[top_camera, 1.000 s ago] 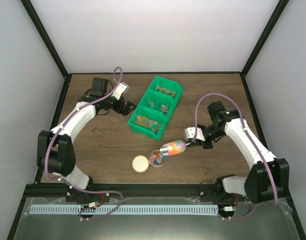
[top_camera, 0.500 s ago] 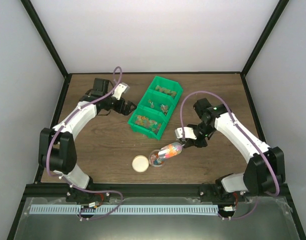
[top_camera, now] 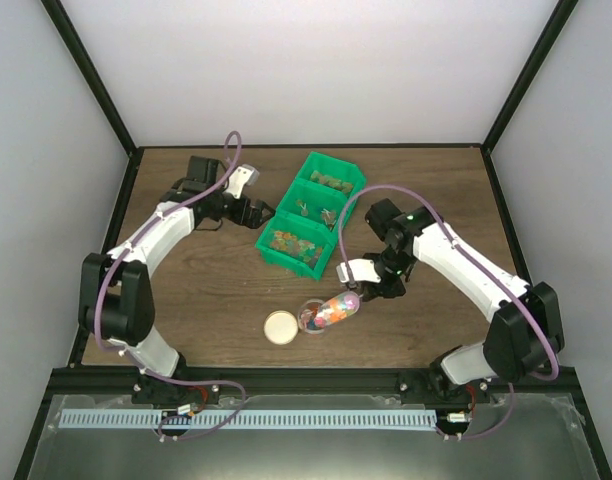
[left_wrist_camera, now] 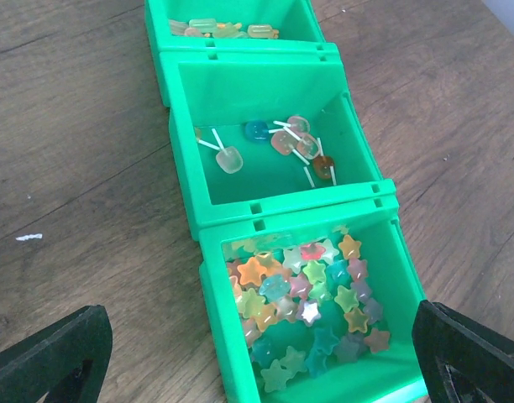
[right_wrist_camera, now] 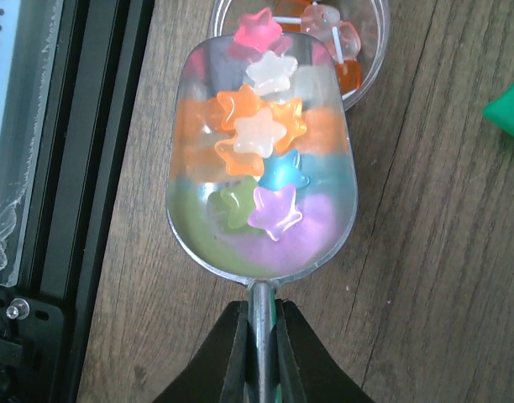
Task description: Pack the candies
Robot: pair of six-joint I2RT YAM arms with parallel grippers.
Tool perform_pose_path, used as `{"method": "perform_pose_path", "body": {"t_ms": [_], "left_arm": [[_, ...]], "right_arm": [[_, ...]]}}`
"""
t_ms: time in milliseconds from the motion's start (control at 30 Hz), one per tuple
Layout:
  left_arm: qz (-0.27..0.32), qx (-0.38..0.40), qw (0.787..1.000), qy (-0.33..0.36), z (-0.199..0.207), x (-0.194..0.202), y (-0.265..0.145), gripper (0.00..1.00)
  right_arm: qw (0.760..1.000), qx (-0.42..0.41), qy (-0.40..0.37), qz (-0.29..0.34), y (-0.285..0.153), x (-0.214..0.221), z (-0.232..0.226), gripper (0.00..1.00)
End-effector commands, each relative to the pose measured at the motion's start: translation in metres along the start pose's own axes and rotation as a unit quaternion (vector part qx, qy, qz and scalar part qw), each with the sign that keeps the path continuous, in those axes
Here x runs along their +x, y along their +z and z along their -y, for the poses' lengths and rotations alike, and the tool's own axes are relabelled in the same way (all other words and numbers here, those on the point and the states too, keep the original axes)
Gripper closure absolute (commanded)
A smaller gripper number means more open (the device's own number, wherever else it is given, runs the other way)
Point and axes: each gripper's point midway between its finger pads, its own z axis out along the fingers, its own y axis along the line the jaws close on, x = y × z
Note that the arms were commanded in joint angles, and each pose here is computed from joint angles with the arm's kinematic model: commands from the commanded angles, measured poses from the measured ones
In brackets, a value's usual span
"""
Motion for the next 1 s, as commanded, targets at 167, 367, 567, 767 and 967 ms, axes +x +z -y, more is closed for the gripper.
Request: {"method": "perform_pose_path", "body": {"t_ms": [167,367,567,767,967], "left_arm": [[0.013,0.018,1.000,-0.013,0.001,-0.008,0.001,0.00],[0.016,0.016,1.000,-0.015,0.001,-0.008,0.000,0.00],[0.021,0.016,0.999,-0.018,0.000,-0.011,0.002,0.00],[0.017,0.016,0.999,-0.023,-0.001,-0.007,0.004,0.00],[0.003,0.008,1.000,-0.023,-0.003,0.003,0.004,0.00]], "right_arm": [[0.999,0.017,0.024,-0.034,-0.009,-0.003,0.009,0.99],[0.998,0.025,0.027,-0.050,-0.010,-0.002,0.013,0.99],[0.997,0.033,0.020,-0.063,-0.012,0.001,0.013,0.99],[0.996,0.048,0.013,-0.068,-0.019,-0.002,0.017,0.99],[0.996,0.083,0.018,-0.024,-0.041,-0.026,0.029,0.99]]}}
